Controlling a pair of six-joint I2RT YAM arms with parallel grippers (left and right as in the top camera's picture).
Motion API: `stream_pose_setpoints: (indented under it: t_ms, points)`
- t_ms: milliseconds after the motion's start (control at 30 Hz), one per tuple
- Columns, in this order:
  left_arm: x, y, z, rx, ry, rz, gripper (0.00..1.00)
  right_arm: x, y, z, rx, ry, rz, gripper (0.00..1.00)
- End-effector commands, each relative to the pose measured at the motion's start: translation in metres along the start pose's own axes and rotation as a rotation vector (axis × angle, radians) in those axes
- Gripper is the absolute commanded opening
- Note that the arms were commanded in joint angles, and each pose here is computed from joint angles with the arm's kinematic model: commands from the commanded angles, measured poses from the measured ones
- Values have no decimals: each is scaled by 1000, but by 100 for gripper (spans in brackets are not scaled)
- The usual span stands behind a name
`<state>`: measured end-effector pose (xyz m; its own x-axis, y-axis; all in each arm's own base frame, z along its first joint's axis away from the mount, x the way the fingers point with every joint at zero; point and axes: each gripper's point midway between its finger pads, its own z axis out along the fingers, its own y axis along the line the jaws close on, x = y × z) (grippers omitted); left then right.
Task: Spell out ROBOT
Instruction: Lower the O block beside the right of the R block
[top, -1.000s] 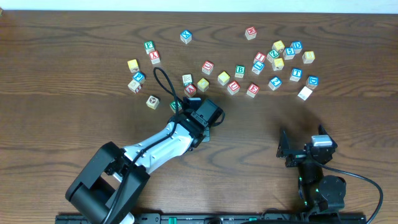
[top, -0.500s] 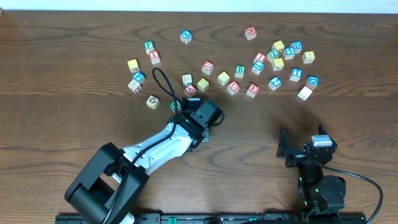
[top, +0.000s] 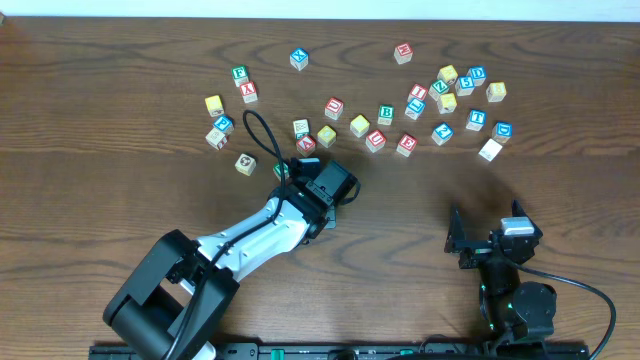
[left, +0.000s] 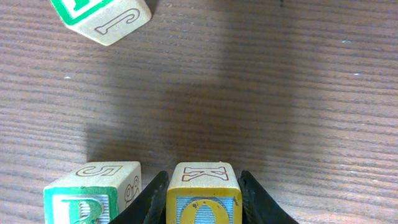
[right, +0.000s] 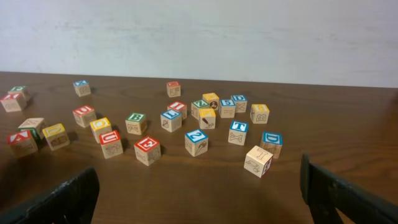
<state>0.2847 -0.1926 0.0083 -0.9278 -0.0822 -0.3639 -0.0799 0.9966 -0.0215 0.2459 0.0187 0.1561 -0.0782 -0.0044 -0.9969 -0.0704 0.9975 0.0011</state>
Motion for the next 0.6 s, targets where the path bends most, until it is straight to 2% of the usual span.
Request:
stream_pose_setpoints:
  t_ms: [0,467,567]
  points:
    - [23,19,10,-65,59,7,8,1,0,0,0,3,-10,99]
    - [23,20,10,-70,58,5,8,1,0,0,0,3,-10,99]
    - [22,19,10,-68,56,5,14,1,0,0,0,3,-10,99]
